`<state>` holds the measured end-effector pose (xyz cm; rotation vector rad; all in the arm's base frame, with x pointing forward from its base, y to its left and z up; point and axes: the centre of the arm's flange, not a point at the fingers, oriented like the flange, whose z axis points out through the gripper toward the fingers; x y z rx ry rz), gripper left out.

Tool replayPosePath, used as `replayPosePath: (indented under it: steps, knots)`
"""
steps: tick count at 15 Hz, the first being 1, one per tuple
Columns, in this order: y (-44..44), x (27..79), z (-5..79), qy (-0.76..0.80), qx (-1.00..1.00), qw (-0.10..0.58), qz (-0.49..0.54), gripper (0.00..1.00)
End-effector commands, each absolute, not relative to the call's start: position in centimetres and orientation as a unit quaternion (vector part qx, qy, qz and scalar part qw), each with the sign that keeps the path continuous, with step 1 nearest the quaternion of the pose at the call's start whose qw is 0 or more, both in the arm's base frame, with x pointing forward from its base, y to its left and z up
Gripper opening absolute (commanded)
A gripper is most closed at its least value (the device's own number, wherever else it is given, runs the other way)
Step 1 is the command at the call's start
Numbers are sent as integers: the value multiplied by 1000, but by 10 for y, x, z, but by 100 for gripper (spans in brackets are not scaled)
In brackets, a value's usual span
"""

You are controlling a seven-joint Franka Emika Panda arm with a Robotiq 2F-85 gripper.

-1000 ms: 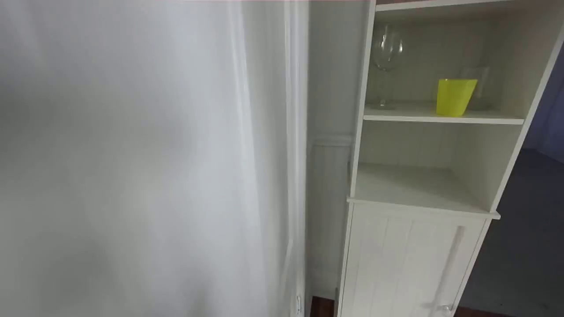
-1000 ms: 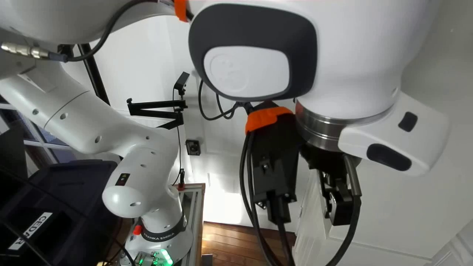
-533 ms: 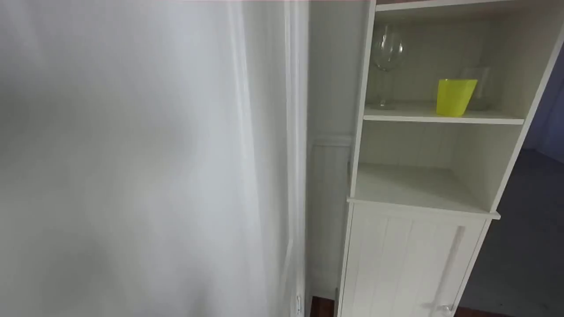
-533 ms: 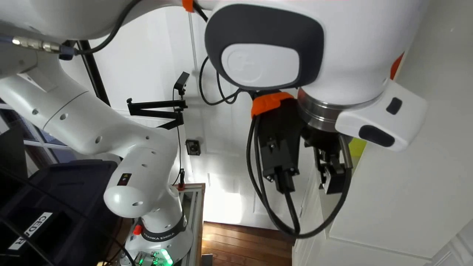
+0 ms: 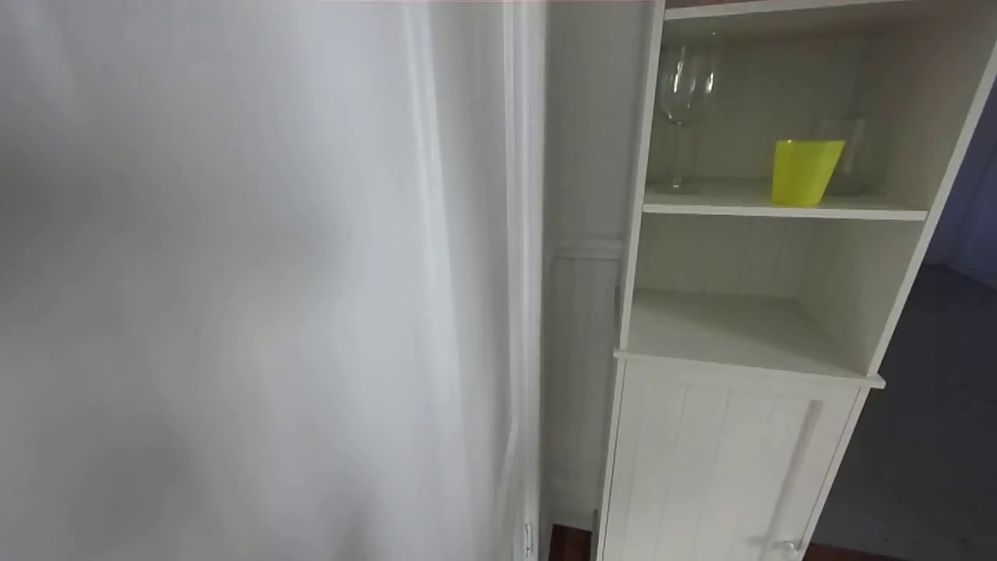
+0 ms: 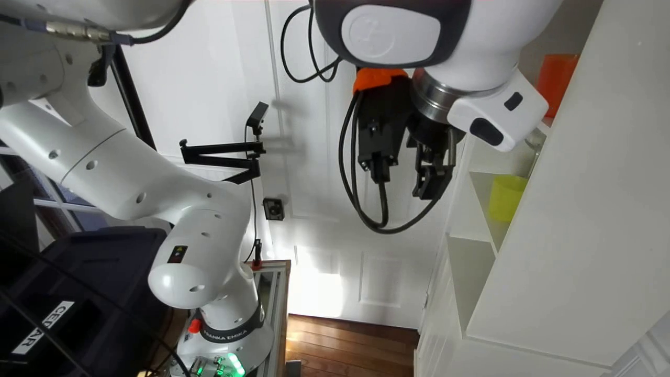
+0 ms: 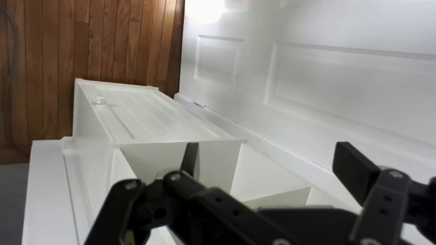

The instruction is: Remove the yellow cup from the middle shelf and put it on the third shelf from the bottom

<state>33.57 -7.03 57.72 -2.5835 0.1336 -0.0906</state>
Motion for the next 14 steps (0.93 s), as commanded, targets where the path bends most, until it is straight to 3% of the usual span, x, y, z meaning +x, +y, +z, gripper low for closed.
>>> replayPosePath:
  steps: [1, 2, 3, 7, 14]
  knots:
    - [-32, 363, 573, 109, -961, 254, -28, 100]
    - [-21, 375, 565, 115, -967, 225, -36, 100]
    - [-39, 356, 573, 87, -964, 251, -33, 100]
    - [-19, 374, 560, 100, -968, 230, -32, 100]
    - [35, 417, 523, 248, -929, 256, -97, 100]
